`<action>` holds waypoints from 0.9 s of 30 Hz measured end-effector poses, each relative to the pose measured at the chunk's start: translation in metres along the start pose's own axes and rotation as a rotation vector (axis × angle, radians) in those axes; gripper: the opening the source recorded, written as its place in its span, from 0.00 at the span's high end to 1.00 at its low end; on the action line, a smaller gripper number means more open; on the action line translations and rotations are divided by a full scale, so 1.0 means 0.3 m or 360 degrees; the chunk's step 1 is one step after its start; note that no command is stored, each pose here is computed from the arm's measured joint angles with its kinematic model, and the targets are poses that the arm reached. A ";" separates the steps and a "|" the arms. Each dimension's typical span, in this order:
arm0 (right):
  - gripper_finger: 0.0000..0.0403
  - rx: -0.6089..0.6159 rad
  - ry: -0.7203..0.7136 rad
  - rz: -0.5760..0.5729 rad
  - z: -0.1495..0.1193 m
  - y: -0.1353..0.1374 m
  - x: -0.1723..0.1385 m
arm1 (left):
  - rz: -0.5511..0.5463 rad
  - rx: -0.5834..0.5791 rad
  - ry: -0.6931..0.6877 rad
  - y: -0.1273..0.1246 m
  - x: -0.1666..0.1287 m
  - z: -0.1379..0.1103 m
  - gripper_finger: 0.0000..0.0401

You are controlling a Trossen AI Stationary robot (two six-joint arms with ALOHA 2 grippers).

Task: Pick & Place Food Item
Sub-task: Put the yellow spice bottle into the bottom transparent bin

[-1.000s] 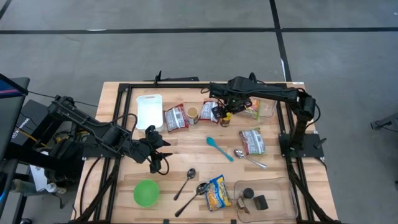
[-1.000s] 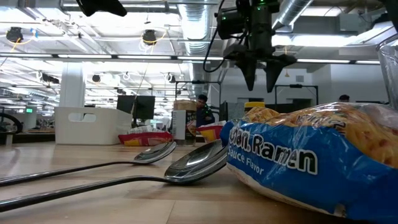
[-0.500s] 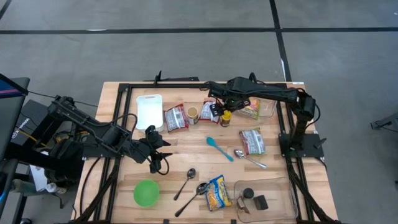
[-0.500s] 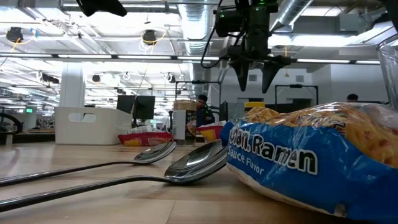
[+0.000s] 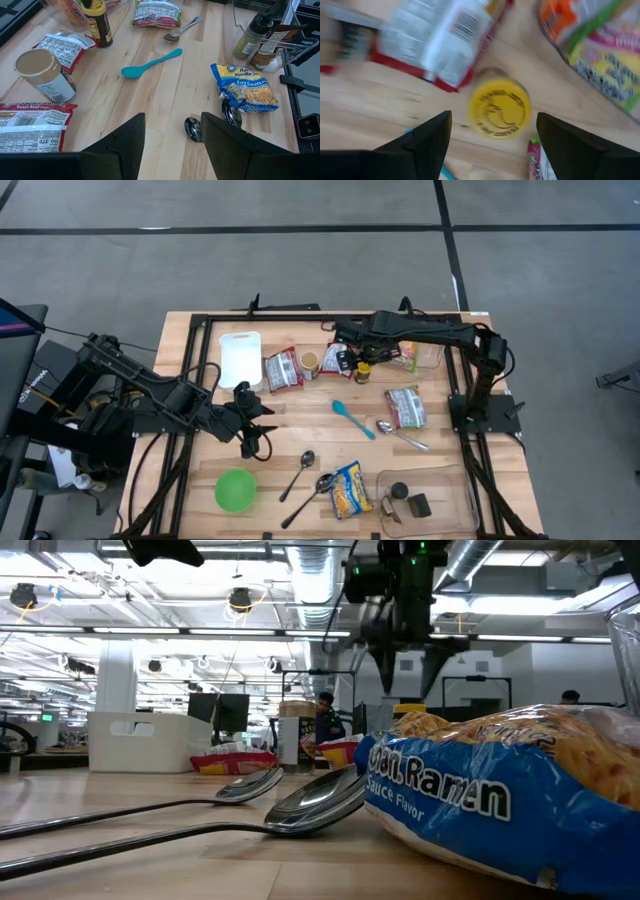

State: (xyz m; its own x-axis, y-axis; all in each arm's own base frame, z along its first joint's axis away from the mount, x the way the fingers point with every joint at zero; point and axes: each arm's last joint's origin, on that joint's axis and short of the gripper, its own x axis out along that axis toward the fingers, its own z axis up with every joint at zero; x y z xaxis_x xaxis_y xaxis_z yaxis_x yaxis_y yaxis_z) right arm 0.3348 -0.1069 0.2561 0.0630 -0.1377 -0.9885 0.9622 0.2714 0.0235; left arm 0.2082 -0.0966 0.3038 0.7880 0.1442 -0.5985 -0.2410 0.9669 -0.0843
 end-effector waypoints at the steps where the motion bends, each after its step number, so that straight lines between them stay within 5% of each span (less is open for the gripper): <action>1: 0.29 0.0004 0.0013 -0.0020 -0.004 -0.004 0.013 | 0.0000 0.0000 0.0000 0.000 0.000 0.000 0.54; 27: 0.29 0.0124 0.0008 0.0069 -0.032 -0.011 0.169 | 0.0000 0.0000 0.0000 0.000 0.000 0.000 0.54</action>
State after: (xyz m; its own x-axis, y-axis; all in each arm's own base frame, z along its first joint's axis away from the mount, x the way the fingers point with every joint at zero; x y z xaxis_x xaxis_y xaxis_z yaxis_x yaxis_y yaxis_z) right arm 0.3322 -0.1055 0.2045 0.1042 -0.1227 -0.9870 0.9762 0.2023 0.0779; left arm 0.2083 -0.0966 0.3037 0.7879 0.1441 -0.5987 -0.2407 0.9669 -0.0842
